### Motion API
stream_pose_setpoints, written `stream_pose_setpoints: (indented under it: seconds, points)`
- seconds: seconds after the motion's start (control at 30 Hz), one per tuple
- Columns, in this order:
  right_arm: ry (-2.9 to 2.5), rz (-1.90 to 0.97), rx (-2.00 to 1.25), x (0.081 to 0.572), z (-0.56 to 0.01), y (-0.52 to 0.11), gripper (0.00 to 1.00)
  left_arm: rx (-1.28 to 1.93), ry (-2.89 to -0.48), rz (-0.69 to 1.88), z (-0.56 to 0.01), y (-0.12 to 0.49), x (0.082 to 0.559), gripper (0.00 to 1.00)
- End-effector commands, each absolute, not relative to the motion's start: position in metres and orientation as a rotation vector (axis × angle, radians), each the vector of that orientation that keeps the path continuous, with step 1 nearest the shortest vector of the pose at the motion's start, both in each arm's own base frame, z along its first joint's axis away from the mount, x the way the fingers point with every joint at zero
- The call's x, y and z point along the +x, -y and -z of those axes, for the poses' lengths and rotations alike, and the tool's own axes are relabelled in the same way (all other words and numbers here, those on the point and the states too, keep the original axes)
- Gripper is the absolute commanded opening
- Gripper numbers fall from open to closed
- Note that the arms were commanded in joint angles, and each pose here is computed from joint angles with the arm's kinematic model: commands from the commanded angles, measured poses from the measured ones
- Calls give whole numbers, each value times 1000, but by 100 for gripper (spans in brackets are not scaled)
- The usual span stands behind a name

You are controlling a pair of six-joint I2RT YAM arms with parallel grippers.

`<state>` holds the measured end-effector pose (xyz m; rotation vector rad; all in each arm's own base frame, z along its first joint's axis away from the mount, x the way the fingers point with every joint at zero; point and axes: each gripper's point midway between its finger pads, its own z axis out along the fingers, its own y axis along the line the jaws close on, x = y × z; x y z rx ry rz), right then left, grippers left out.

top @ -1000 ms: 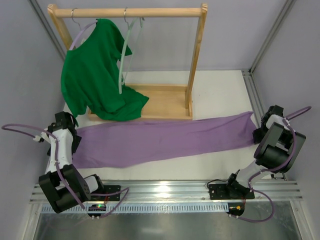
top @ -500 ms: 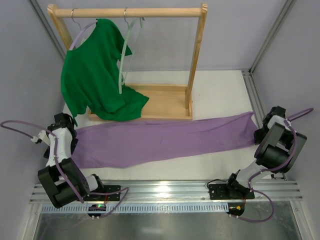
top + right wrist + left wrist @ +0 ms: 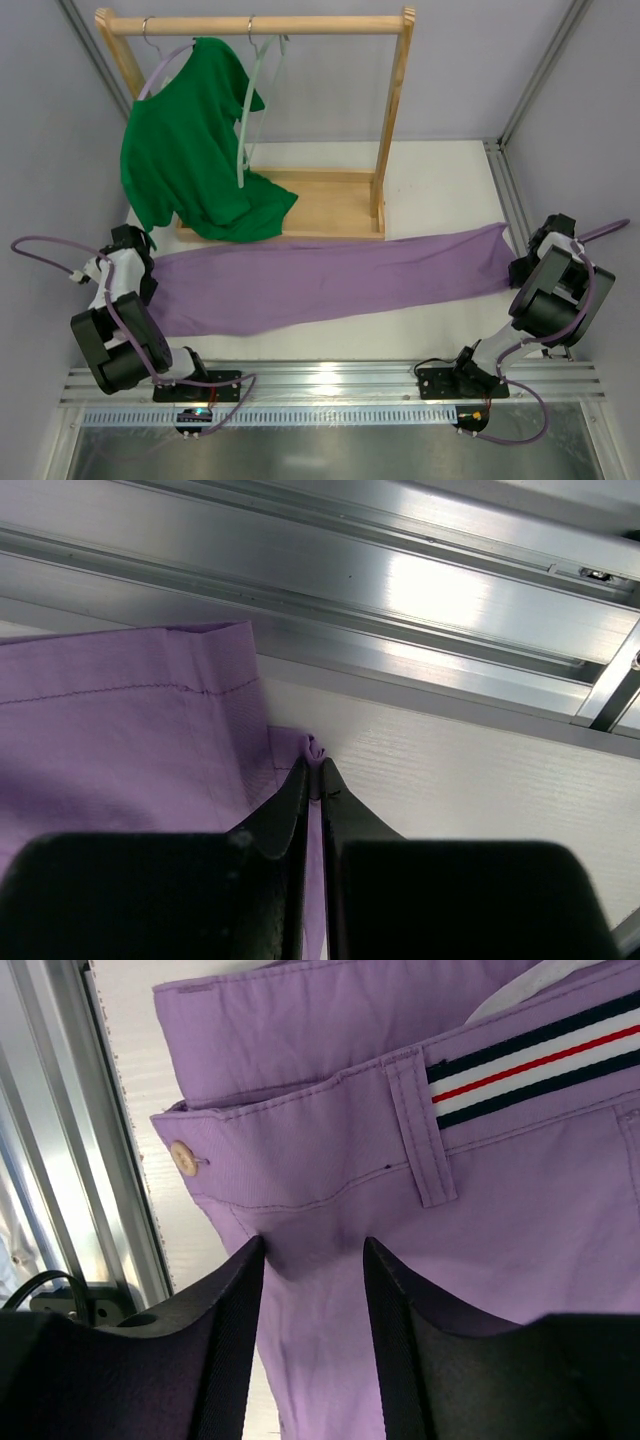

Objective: Place the trousers on the hanger
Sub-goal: Fold the trousers

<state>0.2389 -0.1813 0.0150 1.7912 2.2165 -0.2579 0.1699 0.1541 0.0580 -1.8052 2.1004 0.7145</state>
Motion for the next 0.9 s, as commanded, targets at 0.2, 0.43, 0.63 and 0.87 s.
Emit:
stream_pose_setpoints:
  seconds: [0.2, 0.43, 0.63, 0.87]
  points:
    - [-2159, 263, 1768, 245, -20, 193, 4, -1813, -2091, -747, -52, -160, 172, 14]
    - [-2136, 255, 1782, 246, -24, 197, 4, -1777, -2055, -816, -70, -174, 175, 0]
    - [-2060, 279, 1811, 243, -36, 210, 4, -1723, -2042, -936, -85, -188, 168, 0]
    - [-2025, 371, 1833, 225, -44, 223, 4, -1692, -2035, -991, -89, -198, 162, 0]
